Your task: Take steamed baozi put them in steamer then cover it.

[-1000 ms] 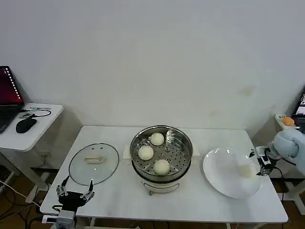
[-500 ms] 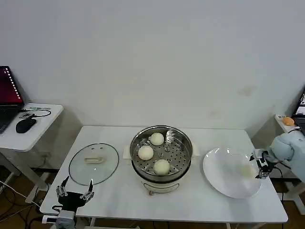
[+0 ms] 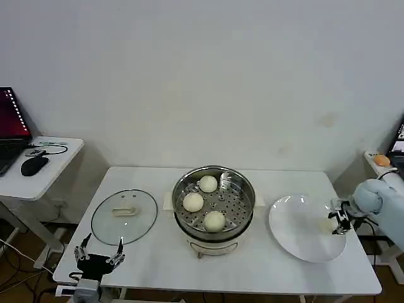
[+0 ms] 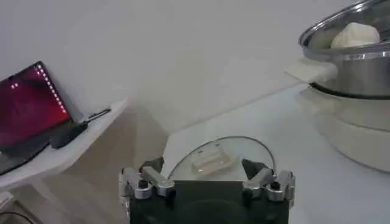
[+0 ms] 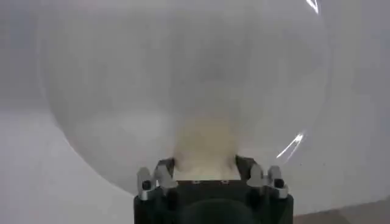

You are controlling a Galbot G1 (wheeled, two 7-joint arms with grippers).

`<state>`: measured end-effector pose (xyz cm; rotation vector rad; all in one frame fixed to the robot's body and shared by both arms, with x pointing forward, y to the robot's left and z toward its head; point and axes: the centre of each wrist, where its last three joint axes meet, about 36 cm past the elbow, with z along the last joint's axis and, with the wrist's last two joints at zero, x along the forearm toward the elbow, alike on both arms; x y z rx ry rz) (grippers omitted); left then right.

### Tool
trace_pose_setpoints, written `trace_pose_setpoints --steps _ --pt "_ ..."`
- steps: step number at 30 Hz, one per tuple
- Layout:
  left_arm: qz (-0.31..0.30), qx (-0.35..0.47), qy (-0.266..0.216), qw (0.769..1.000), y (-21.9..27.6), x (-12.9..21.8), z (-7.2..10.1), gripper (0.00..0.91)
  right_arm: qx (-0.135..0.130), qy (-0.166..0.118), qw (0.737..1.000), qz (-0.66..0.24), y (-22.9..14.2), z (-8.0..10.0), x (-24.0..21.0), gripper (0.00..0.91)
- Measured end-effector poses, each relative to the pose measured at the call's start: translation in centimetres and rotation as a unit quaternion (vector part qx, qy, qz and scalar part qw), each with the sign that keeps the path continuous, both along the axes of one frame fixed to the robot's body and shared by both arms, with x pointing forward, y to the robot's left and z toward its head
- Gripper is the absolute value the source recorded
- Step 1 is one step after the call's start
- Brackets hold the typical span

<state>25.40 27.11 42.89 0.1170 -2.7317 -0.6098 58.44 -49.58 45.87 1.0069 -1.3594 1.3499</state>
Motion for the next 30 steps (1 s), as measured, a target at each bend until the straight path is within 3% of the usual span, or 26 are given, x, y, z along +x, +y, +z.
trace_pose_setpoints --steps 7,15,23,30 --pt "-0.002 0.003 -0.002 1.000 0.0 0.2 0.1 0.907 0.007 -0.012 1.000 0.004 0.6 2.7 0.5 0.595" --pt "-0.005 0.003 -0.006 1.000 0.0 0.4 0.2 0.907 0.037 -0.066 0.997 0.026 4.2 10.0 2.7 0.595" --pt "-0.004 0.005 -0.009 1.000 0.2 0.8 0.2 0.907 0.076 -0.115 0.988 0.072 10.7 17.7 3.8 0.605" --pt "-0.002 0.006 -0.011 1.000 0.3 0.9 0.2 0.907 0.108 -0.122 0.979 0.123 18.6 21.0 3.7 0.605"
